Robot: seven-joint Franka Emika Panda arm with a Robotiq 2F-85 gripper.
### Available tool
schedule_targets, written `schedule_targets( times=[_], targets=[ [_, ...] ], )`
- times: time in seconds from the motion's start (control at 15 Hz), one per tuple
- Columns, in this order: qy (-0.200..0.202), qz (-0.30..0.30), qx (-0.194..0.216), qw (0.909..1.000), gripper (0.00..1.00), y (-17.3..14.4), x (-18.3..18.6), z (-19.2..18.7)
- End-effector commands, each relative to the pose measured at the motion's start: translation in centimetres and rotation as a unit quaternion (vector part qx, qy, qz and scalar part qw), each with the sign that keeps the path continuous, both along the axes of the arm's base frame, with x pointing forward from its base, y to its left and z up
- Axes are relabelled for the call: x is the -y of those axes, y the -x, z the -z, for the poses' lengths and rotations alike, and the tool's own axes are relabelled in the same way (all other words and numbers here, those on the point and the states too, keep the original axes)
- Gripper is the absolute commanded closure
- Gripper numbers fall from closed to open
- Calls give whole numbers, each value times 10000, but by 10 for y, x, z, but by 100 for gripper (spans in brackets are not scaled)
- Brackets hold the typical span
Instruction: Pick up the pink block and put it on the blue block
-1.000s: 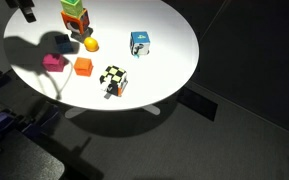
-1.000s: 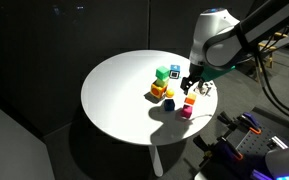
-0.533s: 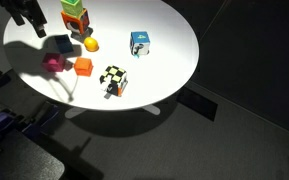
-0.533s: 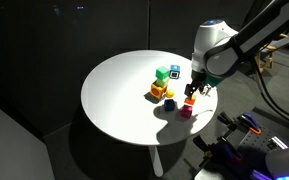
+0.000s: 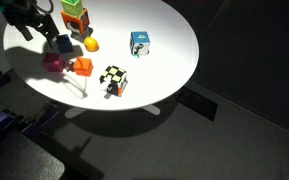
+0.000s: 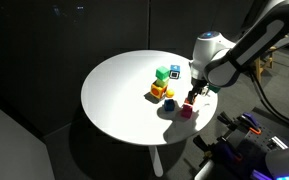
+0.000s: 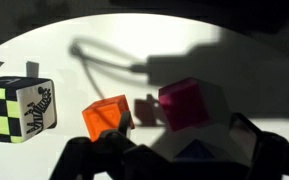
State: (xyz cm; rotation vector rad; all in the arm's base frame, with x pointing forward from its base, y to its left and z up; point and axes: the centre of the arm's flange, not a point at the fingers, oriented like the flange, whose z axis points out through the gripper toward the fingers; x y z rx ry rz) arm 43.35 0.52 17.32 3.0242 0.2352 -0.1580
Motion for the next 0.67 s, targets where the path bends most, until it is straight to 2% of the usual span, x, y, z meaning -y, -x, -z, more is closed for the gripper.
schedule_targets(
  times=[0.0,0.07,0.6],
  targets=[
    [39,-331,47,9994,0,-3,4,6],
    [15,-125,-7,9999,0,0,1,4],
    [-9,-219,-14,9998,0,-1,1,11]
  ],
)
